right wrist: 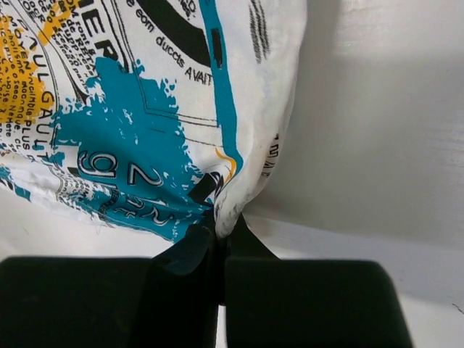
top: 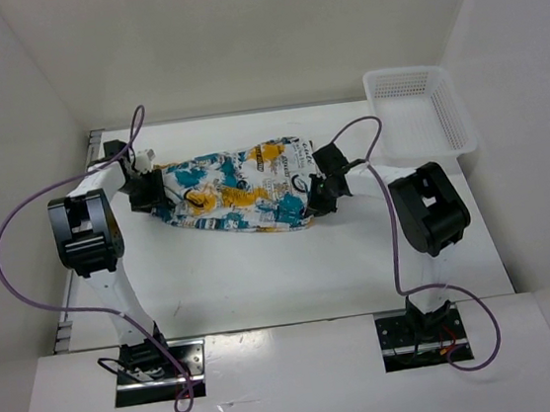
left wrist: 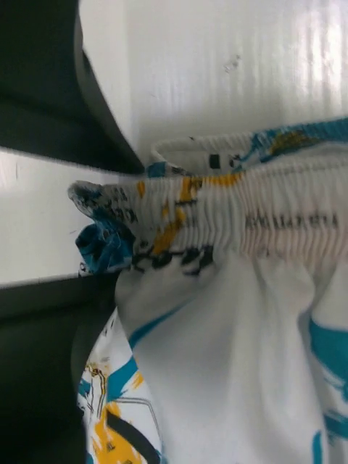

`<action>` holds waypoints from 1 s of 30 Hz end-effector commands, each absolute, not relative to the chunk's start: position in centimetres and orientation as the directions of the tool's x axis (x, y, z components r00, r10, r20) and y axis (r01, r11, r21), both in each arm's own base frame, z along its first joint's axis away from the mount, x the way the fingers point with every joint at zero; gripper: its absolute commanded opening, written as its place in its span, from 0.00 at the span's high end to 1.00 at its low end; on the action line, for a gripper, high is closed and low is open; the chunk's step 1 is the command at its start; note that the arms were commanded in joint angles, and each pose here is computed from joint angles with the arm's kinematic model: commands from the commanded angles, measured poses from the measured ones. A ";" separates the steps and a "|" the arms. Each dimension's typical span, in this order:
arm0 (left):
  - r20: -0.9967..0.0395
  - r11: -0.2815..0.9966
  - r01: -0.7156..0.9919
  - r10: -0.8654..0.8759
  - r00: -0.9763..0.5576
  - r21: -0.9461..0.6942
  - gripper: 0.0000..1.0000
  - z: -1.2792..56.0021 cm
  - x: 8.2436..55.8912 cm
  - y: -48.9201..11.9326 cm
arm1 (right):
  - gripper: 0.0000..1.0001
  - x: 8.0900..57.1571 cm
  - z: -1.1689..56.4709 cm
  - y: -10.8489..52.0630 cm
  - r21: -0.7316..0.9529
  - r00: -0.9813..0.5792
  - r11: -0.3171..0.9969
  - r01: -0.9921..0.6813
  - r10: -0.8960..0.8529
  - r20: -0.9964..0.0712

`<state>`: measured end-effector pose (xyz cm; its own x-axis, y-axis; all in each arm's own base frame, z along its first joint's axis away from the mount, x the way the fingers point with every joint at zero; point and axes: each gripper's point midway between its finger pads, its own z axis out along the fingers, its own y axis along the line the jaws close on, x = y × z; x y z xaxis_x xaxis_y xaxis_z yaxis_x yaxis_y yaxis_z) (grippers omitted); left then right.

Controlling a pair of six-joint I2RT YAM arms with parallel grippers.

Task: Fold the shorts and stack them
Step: Fold the shorts

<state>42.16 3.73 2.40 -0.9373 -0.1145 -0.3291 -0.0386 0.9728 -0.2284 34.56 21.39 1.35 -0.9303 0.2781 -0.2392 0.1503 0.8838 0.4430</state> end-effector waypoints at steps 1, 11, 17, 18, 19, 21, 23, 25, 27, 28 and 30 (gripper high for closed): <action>-0.273 0.969 -0.038 -0.106 -0.956 -0.245 0.42 -0.4 41.3 3.2 | 1.00 35.8 -0.2 19.4 0.339 -0.914 0.922 0.187 0.290 -0.283; -0.252 0.939 0.085 -0.002 -0.968 -0.333 0.93 2.2 39.4 -3.1 | 1.00 40.9 5.6 10.1 0.191 -0.840 0.974 0.121 0.203 -0.503; -0.245 0.913 0.126 0.030 -0.969 -0.387 0.38 7.3 35.8 -5.6 | 1.00 39.4 7.8 9.4 0.216 -0.853 0.975 0.041 0.147 -0.500; -0.261 0.918 0.130 0.030 -0.965 -0.375 0.32 8.3 36.0 -5.4 | 1.00 38.7 7.9 9.4 0.219 -0.855 0.975 0.027 0.136 -0.500; -0.330 0.922 0.154 0.031 -0.944 -0.354 0.25 10.8 37.4 -5.2 | 1.00 38.4 7.6 9.6 0.225 -0.861 0.974 0.024 0.134 -0.490; -0.402 0.925 0.188 0.042 -0.915 -0.330 0.24 13.8 39.0 -5.4 | 1.00 38.0 7.8 9.5 0.227 -0.855 0.974 0.021 0.135 -0.500; -0.515 0.909 0.267 0.071 -0.854 -0.319 0.24 18.1 41.6 -7.0 | 1.00 37.9 7.9 9.1 0.208 -0.847 0.978 0.022 0.129 -0.516; -0.535 0.858 0.366 0.130 -0.834 -0.361 0.24 19.1 42.1 -11.1 | 1.00 38.0 8.3 9.1 0.209 -0.842 0.978 0.020 0.129 -0.523; -0.532 0.806 0.448 0.202 -0.822 -0.387 0.24 18.6 42.3 -15.5 | 1.00 38.0 8.3 8.9 0.202 -0.841 0.979 0.025 0.130 -0.525; -0.532 0.794 0.469 0.223 -0.817 -0.387 0.24 17.8 42.5 -16.7 | 1.00 38.0 8.3 8.9 0.202 -0.841 0.979 0.025 0.130 -0.525; -0.505 0.816 0.467 0.261 -0.823 -0.340 0.24 14.4 43.6 -17.6 | 1.00 38.3 8.3 8.7 0.188 -0.835 0.982 0.020 0.121 -0.538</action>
<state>44.52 -14.30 20.27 -0.7628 0.1848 -0.6197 0.4469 0.8432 -0.2987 38.24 9.10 7.17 -0.8546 0.1466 -0.4982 0.0416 0.9756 0.2158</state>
